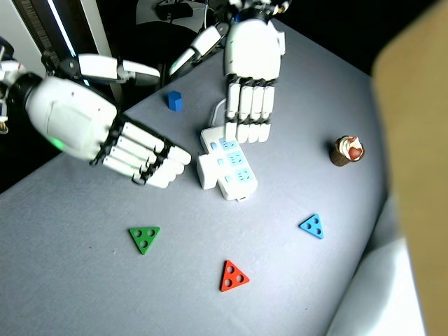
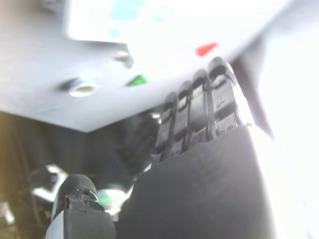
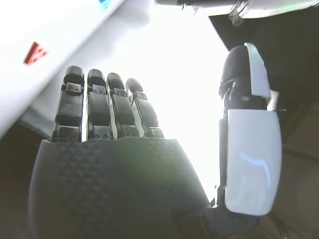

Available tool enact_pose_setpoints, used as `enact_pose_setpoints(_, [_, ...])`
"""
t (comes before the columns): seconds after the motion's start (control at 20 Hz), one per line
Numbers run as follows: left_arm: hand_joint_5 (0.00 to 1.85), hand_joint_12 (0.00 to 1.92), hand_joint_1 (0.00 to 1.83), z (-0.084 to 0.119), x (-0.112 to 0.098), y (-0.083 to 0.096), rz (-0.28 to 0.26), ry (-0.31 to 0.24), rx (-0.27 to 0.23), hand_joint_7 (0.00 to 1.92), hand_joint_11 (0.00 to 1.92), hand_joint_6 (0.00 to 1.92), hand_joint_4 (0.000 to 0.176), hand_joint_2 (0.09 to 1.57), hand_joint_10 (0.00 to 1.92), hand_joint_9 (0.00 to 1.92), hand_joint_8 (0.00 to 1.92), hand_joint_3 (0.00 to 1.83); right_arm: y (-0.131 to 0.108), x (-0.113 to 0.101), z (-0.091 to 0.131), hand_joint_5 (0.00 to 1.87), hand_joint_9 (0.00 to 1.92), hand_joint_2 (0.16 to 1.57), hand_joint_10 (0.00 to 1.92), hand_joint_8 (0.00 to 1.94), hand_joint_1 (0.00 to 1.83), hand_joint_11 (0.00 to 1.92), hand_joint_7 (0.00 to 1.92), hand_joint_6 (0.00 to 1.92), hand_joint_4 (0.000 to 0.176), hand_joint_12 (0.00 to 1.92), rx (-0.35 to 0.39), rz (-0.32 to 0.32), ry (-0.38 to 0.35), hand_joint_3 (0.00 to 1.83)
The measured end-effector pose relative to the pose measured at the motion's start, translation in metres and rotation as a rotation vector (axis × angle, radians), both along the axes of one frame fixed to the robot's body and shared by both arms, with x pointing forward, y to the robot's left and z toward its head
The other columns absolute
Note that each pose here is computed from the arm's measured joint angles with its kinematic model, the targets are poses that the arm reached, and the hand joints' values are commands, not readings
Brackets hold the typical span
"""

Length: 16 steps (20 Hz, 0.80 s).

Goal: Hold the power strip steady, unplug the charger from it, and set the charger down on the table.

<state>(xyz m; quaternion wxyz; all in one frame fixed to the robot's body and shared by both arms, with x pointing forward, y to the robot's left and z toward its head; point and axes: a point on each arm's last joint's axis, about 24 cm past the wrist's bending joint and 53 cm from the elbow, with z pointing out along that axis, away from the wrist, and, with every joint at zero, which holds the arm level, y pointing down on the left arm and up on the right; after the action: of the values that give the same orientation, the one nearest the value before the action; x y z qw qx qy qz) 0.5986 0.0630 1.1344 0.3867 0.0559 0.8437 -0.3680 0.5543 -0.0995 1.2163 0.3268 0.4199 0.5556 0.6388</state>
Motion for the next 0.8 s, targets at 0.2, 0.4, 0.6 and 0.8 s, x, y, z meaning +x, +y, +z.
enact_pose_setpoints(0.2, [0.03,0.07,0.0,0.018,-0.003,-0.003,-0.007,-0.017,-0.005,0.04,0.02,0.0,0.0,0.91,0.0,0.03,0.0,0.0,-0.004,-0.006,0.004,0.0,0.0,0.98,0.0,0.0,0.63,0.02,0.0,0.0,0.0,0.02,0.009,-0.016,-0.004,0.01])
enact_pose_setpoints(0.4, [0.03,0.06,0.0,0.036,0.0,-0.003,-0.003,-0.032,-0.013,0.02,0.0,0.0,0.0,0.91,0.0,0.01,0.0,0.0,-0.023,0.001,0.009,0.0,0.04,0.99,0.01,0.01,0.64,0.06,0.04,0.0,0.0,0.04,0.026,-0.074,-0.007,0.0])
enact_pose_setpoints(0.6, [0.05,0.06,0.0,0.049,0.003,-0.005,-0.004,-0.045,-0.019,0.05,0.01,0.01,0.0,0.92,0.01,0.03,0.01,0.01,-0.036,0.005,0.014,0.05,0.08,1.01,0.01,0.0,0.63,0.09,0.08,0.0,0.0,0.07,0.062,-0.087,0.0,0.0])
enact_pose_setpoints(0.8, [0.0,0.02,0.0,0.051,0.001,-0.006,-0.007,-0.041,-0.015,0.0,0.0,0.0,0.0,0.94,0.0,0.0,0.0,0.01,-0.023,0.001,0.014,0.0,0.0,1.02,0.0,0.0,0.78,0.0,0.0,0.0,0.0,0.0,0.052,-0.028,-0.008,0.0])
